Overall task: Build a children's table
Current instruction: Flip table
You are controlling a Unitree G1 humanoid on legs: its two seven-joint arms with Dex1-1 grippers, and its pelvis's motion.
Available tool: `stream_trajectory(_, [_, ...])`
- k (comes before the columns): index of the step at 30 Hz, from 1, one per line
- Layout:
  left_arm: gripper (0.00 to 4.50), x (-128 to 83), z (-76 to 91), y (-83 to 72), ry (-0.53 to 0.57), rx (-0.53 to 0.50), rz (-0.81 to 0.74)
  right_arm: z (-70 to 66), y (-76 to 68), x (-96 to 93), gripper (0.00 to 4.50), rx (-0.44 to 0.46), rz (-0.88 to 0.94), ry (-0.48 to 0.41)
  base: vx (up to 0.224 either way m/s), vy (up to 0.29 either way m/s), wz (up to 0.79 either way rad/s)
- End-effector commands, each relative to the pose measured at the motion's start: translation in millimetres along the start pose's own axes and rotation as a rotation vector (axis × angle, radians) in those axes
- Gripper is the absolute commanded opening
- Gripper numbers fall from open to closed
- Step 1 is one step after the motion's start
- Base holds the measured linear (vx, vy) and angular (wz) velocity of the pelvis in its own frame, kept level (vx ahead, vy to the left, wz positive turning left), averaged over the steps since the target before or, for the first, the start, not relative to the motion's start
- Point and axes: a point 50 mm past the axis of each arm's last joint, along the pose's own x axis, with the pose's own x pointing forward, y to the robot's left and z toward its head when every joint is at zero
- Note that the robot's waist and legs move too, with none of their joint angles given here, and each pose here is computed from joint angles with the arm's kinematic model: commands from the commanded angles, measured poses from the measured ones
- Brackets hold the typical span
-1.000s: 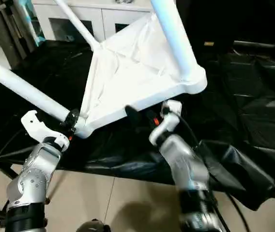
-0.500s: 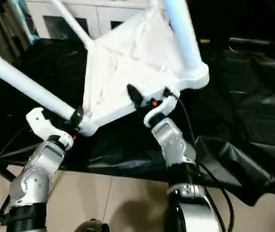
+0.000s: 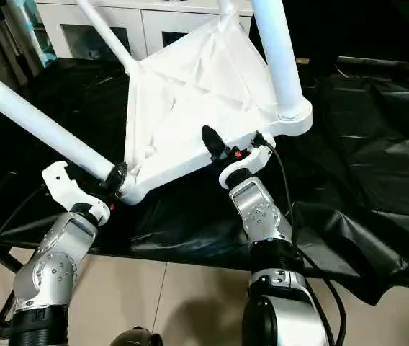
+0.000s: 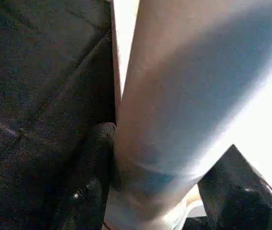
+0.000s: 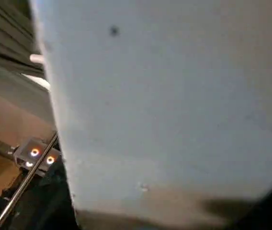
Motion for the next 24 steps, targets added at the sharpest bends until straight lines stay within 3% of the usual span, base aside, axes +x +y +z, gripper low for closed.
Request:
stream_trajectory(1, [2.25, -1.1, -13.7, -10.9, 0.043, -0.058, -0.066, 6.2, 5.3, 4.1, 2.46, -0.016, 0.013, -0.018, 0.000, 0.000, 0.00])
stream_trajectory(9, [2.25, -0.3, -14.9, -7.1, 0.067, -0.032, -0.044, 14.4, 5.6, 1.8, 2.06, -0.065, 0.006, -0.050, 0.000, 0.000, 0.00])
stream_trajectory(11, [2.81, -0.9, -14.2, -6.1, 0.066, -0.050, -0.050, 19.0, 5.4, 1.0, 2.03, -0.078, 0.004, -0.065, 0.000, 0.000, 0.00])
stream_trajectory(14, [2.95, -3.5, -11.9, -4.8, 0.065, -0.060, -0.062, 27.0, 4.4, -0.1, 2.02, -0.103, -0.004, -0.091, 0.000, 0.000, 0.00])
stream_trajectory(15, [3.02, -7.8, -11.1, 0.8, 0.083, -0.024, -0.061, 36.3, 4.2, -0.9, 2.02, -0.124, -0.013, -0.122, 0.000, 0.000, 0.00])
stream_trajectory(16, [3.25, -10.2, -11.3, 3.8, 0.097, -0.006, -0.062, 40.6, 4.5, -1.2, 2.01, -0.132, -0.017, -0.137, 0.000, 0.000, 0.00])
stream_trajectory(20, [3.46, -23.4, -10.6, 15.2, 0.138, 0.039, -0.084, 56.2, 9.7, -2.6, 2.01, -0.169, -0.013, -0.186, 0.000, 0.000, 0.00])
stream_trajectory(24, [3.85, -32.3, -9.6, 20.2, 0.167, 0.053, -0.106, 62.5, 12.1, -3.9, 2.00, -0.187, -0.010, -0.206, 0.000, 0.000, 0.00])
